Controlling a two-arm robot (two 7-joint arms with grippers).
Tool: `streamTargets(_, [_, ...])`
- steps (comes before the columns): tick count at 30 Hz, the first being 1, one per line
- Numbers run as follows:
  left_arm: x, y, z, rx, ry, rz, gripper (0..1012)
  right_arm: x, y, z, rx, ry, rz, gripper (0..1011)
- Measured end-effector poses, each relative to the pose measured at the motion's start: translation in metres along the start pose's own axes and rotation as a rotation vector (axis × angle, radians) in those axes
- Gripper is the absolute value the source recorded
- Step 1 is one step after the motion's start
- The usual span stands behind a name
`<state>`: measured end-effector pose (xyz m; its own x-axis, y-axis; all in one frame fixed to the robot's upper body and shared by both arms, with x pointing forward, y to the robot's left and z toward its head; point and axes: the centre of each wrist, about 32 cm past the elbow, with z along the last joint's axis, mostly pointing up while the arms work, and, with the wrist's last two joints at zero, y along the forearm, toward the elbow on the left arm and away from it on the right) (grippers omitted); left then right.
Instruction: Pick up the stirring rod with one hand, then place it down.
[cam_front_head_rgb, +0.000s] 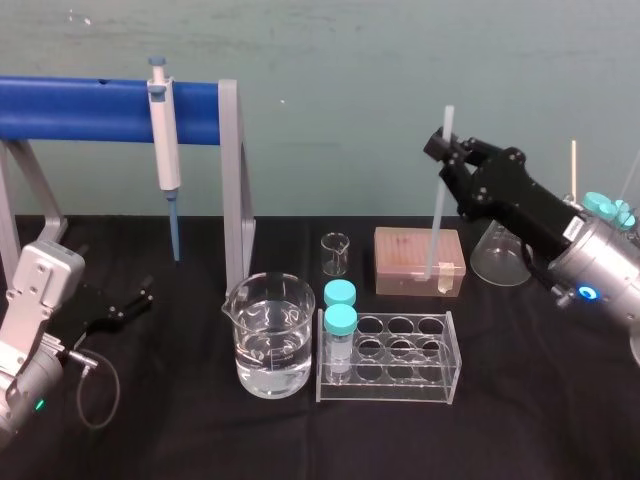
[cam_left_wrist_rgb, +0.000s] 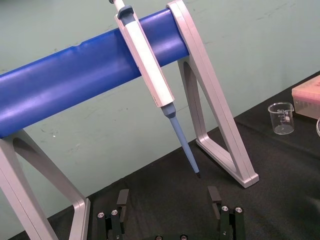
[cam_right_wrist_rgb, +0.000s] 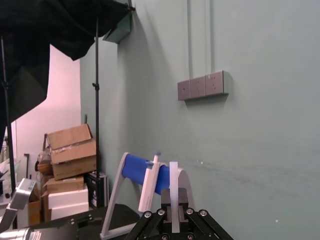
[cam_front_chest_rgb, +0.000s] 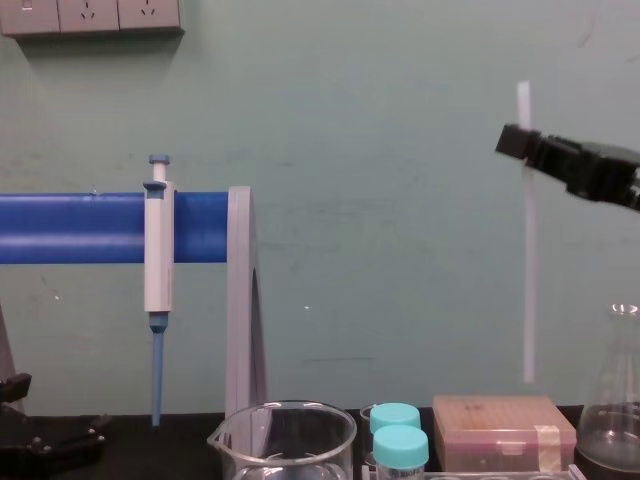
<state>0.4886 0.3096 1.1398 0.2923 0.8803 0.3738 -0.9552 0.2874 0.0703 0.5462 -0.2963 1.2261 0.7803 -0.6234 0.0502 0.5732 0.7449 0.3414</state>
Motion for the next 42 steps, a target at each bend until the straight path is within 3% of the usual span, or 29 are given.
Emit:
streamTargets(11, [0.0,0.0,0.0,0.0,0.0,0.0,1000,0.0038,-0.009,0.01,0.011,-0.025,-0.023,72])
streamTargets(24, [0.0,0.0,0.0,0.0,0.0,0.0,1000,0.0119,-0.009,0.007,0.008,-0.024,-0.029,72])
streamTargets(42, [0.0,0.0,0.0,0.0,0.0,0.0,1000,0.0123,-0.006,0.003,0.001,-0.017,-0.02,72])
